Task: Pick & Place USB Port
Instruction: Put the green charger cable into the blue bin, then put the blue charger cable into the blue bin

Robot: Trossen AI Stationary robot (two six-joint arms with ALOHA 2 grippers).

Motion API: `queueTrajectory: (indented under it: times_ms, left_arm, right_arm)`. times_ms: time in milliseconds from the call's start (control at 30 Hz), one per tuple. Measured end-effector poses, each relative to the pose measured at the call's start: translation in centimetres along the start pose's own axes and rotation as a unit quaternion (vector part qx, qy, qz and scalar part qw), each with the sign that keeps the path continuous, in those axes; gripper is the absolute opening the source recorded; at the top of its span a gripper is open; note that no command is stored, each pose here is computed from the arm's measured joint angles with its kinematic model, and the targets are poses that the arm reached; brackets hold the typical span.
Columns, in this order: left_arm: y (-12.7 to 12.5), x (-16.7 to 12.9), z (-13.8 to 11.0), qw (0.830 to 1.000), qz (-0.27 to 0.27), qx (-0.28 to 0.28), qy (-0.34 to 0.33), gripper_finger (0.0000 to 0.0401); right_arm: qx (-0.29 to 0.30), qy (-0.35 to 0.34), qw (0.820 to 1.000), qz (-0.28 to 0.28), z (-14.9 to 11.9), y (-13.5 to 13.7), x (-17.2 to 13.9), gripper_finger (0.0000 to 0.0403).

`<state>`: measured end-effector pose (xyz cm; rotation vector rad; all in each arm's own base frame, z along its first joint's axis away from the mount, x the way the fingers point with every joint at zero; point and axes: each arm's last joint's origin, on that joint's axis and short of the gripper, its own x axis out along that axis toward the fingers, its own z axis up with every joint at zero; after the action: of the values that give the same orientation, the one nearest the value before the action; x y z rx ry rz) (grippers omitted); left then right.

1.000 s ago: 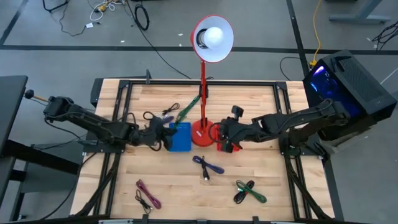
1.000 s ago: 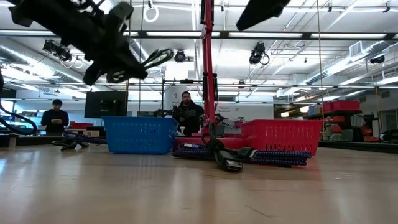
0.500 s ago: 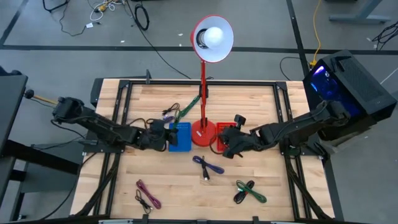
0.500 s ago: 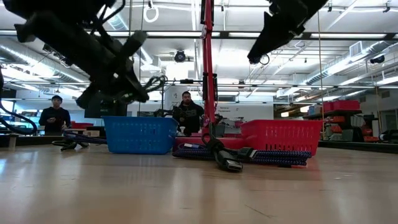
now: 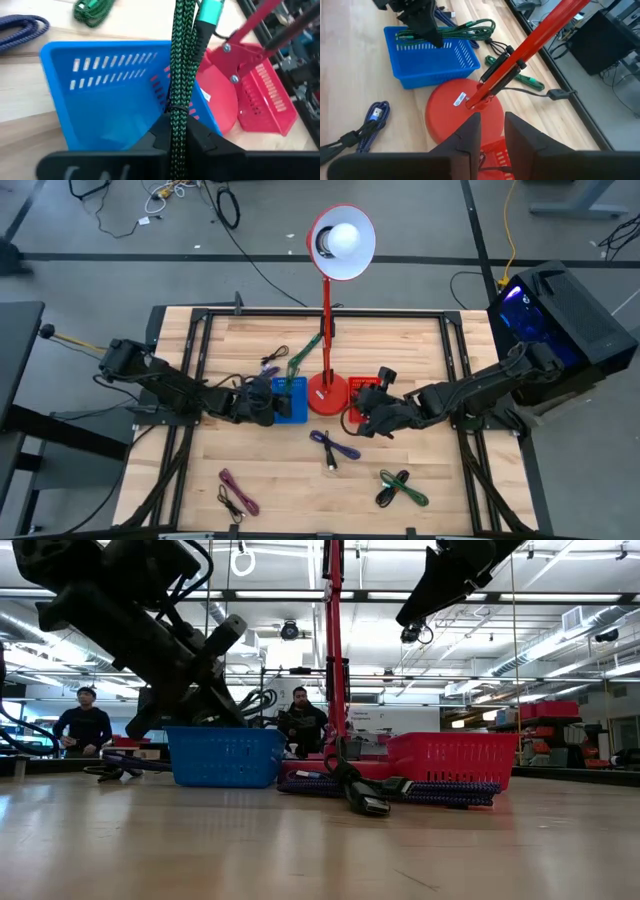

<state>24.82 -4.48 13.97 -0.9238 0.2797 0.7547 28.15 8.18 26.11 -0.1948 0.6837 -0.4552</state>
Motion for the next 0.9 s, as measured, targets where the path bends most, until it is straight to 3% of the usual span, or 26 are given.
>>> queueTrajectory:
  times_ms: [267,533,700,900]
  left_arm:
    - [0.0,0.1,0.0,1.0,0.0,0.004,0.003,0.0136]
    - [-0.2,0.3,0.5,1.0,-0.008,-0.002,-0.007,0.0187]
    - [-1.1,0.2,2.1,0.997,-0.042,0.06,-0.038,0.0191]
    - [-1.0,-1.3,5.5,0.975,-0.05,0.217,-0.021,0.0184]
  right_arm:
    - [0.002,-0.005,1.0,-0.007,0.1,0.0,0.0,0.0086]
    - [0.002,-0.004,1.0,-0.007,0.1,0.0,0.0,0.0086]
    - [-0.002,-0.001,1.0,-0.008,0.0,-0.1,0.0,0.0086]
    - [0.0,0.003,1.0,-0.005,-0.1,-0.1,0.0,0.0086]
